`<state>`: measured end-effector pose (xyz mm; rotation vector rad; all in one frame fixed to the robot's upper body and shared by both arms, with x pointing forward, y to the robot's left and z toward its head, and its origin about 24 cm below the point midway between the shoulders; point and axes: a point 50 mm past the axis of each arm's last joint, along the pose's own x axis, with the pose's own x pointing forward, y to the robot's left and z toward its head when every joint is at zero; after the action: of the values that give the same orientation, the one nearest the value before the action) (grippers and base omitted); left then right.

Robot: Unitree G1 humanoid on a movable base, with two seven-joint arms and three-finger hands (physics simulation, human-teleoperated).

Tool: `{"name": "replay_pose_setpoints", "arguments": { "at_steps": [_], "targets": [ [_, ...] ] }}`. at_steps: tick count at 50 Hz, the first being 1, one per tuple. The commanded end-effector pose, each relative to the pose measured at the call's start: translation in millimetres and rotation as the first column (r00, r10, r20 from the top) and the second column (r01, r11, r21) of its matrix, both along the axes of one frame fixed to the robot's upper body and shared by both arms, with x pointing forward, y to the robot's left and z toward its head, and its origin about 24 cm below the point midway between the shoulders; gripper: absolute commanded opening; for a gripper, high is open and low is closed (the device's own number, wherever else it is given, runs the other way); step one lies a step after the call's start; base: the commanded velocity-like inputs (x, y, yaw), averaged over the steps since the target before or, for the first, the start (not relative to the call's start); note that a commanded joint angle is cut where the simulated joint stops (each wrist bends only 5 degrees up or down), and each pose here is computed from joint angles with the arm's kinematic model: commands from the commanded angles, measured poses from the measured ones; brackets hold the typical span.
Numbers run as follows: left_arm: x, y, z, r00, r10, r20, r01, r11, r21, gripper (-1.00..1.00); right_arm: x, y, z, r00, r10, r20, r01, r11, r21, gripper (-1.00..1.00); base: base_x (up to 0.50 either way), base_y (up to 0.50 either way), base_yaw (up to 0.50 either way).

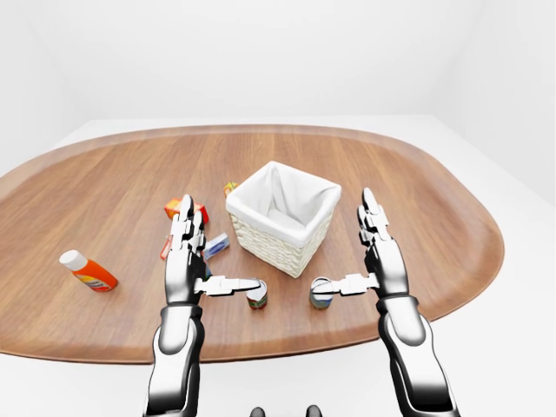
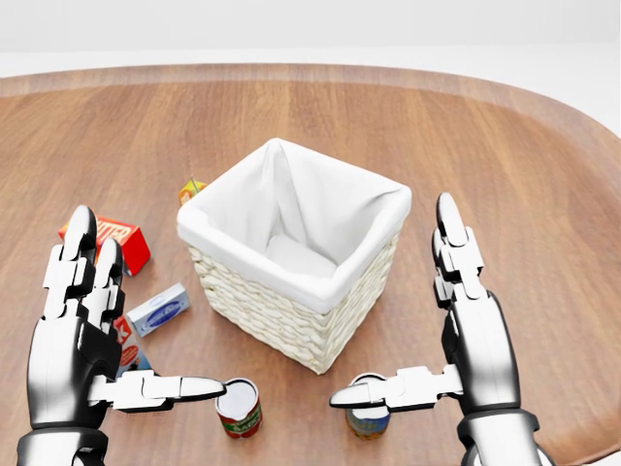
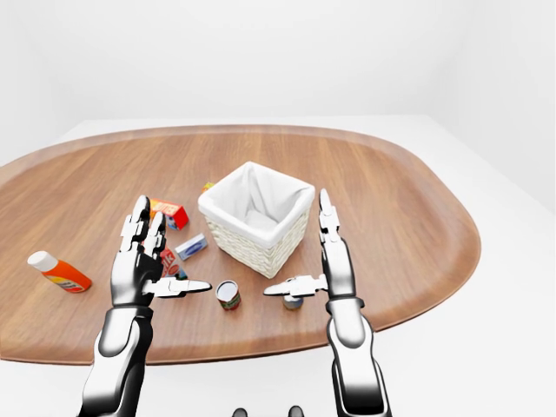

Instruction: Pick up the alphabet soup, and put it in the basket.

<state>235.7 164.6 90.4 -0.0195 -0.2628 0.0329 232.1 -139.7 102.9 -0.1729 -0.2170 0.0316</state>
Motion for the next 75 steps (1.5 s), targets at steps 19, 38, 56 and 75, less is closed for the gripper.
{"name": "replay_pose_setpoints", "arguments": {
  "at_steps": [19,38,56,75],
  "targets": [
    [-0.2,0.2,0.8,1.000,-0.002,0.000,0.002,1.000,-0.001,1.00,2.4,1.3,-4.0,1.000,-0.001,-0.016,0.000,1.000,-0.016,1.00,0.18,0.00,0.00],
    [-0.1,0.0,0.4,1.000,-0.002,0.000,0.002,1.000,0.000,1.00,-1.5,4.5,0.6,1.000,0.013,0.003,-0.013,0.999,-0.029,1.00,0.12,0.00,0.00],
    [0.0,0.2,-0.4,1.000,0.002,-0.001,-0.002,1.000,0.000,1.00,-3.0,5.9,-14.7,0.998,0.010,-0.061,-0.014,0.998,-0.059,1.00,0.00,0.00,0.00],
    [-0.9,1.1,0.6,1.000,0.004,0.002,-0.004,1.000,0.000,1.00,-27.1,-1.9,-30.9,0.990,-0.008,-0.144,-0.002,0.998,-0.069,1.00,0.00,0.00,0.00]
  ]
}}
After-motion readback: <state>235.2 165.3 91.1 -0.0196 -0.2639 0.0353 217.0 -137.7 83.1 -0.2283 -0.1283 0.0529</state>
